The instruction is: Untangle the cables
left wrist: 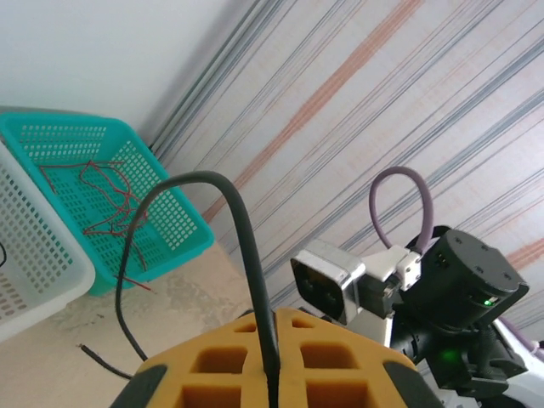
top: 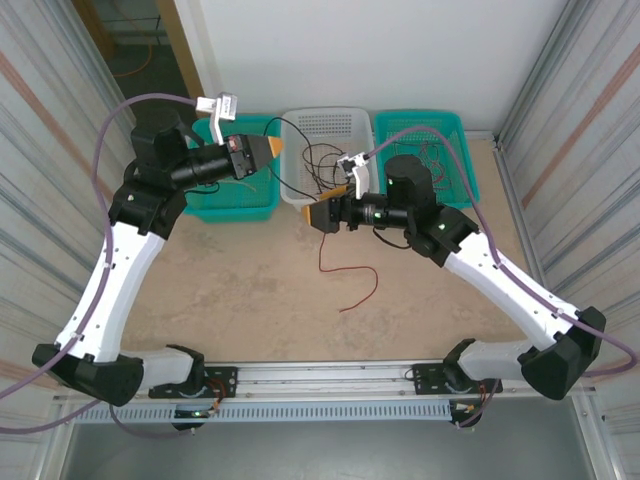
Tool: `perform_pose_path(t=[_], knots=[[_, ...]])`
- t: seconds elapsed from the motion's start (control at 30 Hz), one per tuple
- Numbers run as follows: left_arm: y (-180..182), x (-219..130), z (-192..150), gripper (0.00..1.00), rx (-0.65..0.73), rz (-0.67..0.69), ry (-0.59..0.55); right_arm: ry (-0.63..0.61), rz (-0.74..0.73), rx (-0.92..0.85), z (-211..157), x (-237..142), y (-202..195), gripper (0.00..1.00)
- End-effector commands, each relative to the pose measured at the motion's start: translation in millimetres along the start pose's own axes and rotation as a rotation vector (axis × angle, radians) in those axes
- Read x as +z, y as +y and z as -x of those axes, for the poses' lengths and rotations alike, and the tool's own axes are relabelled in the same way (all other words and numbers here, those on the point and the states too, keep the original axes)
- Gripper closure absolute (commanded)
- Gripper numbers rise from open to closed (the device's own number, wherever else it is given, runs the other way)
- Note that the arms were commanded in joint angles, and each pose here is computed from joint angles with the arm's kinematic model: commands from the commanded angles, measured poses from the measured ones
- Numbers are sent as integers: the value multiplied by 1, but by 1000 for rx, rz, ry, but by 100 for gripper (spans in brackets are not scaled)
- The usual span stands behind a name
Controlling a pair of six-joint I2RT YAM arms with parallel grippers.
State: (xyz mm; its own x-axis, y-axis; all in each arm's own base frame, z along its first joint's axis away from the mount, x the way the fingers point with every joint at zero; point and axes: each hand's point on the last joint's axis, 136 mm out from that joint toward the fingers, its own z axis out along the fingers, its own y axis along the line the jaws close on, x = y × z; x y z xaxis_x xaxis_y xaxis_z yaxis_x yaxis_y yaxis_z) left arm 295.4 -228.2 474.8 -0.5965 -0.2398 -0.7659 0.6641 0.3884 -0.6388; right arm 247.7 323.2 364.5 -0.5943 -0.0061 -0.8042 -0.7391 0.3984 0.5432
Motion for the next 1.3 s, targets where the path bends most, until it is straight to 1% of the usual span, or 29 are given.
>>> perform_pose_path(t=[0.0, 0.07, 0.1, 0.23, 0.3, 0.37, 0.47, 0.53, 0.63, 0.67, 0.7, 0.77, 0.8, 0.83, 0.87, 0.9, 0.93, 1.03, 1.13, 1.27], knots=[[-19, -6, 23, 100, 45, -47, -68, -8, 62, -28, 4, 2, 13, 38], [-17, -7, 32, 100, 68, -30, -112, -7, 62, -22, 1, 3, 14, 57], [-17, -7, 37, 100, 83, -25, -137, -7, 61, -17, -1, 3, 13, 64], [-8, -5, 57, 100, 133, 5, -256, -8, 89, 3, -5, 4, 19, 82], [0, -2, 62, 100, 150, 37, -308, -9, 103, 6, -6, 5, 23, 89], [10, 5, 62, 100, 196, 100, -357, -10, 117, 8, -7, 5, 30, 92], [14, 16, 59, 100, 295, 156, -427, -12, 126, 0, -8, 6, 39, 100], [17, 26, 56, 100, 346, 181, -465, -19, 127, -4, -7, 6, 43, 100], [28, 43, 55, 100, 388, 219, -482, -35, 118, -3, -4, 3, 44, 100], [33, 48, 55, 100, 394, 228, -489, -42, 103, -3, -3, 2, 43, 100], [37, 53, 55, 100, 393, 232, -491, -50, 73, -4, -2, 0, 38, 98], [44, 61, 60, 100, 387, 243, -495, -67, -72, -12, 1, -5, 15, 79], [47, 65, 62, 100, 387, 244, -495, -75, -161, -13, 2, -9, 0, 67], [49, 69, 66, 100, 387, 242, -497, -91, -271, -10, 4, -17, -19, 53], [51, 72, 69, 100, 387, 240, -497, -98, -352, 1, 4, -24, -35, 46], [53, 76, 72, 100, 384, 239, -496, -106, -422, 20, 4, -34, -52, 44], [56, 80, 76, 100, 380, 237, -489, -116, -475, 54, 3, -45, -67, 44], [68, 94, 85, 100, 373, 241, -465, -162, -563, 155, 0, -78, -100, 43], [85, 105, 92, 100, 370, 252, -446, -206, -623, 202, -7, -111, -116, 43], [113, 125, 98, 100, 365, 274, -393, -240, -681, 224, -20, -142, -123, 44]])
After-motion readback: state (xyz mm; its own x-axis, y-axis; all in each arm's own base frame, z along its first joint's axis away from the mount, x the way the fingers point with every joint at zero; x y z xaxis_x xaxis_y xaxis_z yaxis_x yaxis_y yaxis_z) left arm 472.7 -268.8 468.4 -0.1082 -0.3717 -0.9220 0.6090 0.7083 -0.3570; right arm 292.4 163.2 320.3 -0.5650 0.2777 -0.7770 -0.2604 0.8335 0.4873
